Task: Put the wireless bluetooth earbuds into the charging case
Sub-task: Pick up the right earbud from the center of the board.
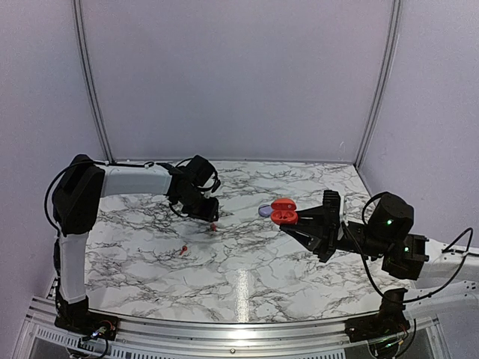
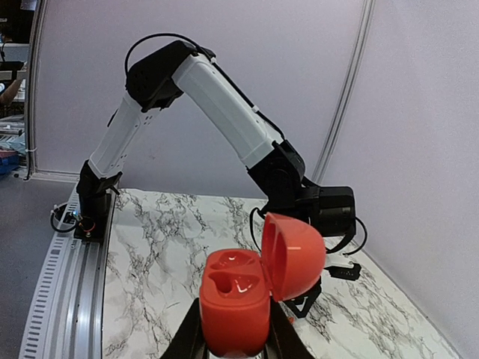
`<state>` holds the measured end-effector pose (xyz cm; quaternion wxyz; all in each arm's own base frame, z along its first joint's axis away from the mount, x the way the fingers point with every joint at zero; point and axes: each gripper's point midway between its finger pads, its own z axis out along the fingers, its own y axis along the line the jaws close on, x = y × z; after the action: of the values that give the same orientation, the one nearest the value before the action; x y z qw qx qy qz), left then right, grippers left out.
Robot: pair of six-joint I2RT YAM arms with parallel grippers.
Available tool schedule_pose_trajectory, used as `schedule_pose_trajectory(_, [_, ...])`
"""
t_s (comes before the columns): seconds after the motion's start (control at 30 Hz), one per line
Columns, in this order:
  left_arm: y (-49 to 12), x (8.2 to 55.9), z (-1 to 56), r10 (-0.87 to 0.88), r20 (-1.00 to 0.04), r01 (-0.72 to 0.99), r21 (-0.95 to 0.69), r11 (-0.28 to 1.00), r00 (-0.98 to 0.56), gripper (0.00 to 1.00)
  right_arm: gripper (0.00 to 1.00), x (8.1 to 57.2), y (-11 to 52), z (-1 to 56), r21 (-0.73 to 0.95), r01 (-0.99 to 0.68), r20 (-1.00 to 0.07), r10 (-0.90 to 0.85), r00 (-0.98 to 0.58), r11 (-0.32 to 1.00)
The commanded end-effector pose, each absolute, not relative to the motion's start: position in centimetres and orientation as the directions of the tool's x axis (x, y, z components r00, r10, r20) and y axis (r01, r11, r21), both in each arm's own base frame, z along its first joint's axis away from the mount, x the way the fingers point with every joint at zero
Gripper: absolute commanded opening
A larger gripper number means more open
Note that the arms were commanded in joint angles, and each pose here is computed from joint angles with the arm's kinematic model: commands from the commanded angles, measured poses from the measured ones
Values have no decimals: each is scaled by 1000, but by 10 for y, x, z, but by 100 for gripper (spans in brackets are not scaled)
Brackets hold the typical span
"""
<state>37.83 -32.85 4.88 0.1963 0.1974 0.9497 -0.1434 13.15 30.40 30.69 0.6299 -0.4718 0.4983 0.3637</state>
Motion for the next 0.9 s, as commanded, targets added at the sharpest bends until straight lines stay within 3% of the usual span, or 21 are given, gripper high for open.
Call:
schedule_pose_trajectory(0.0, [-324, 380, 33, 365, -374, 442, -146, 885, -853, 39, 0, 129, 304, 318, -226, -930, -970, 18, 241, 290])
schedule_pose_trajectory(0.87, [-330, 354, 12, 472, -309, 523, -108, 845, -826, 22, 0, 130, 304, 319, -228, -928, -970, 13, 242, 295])
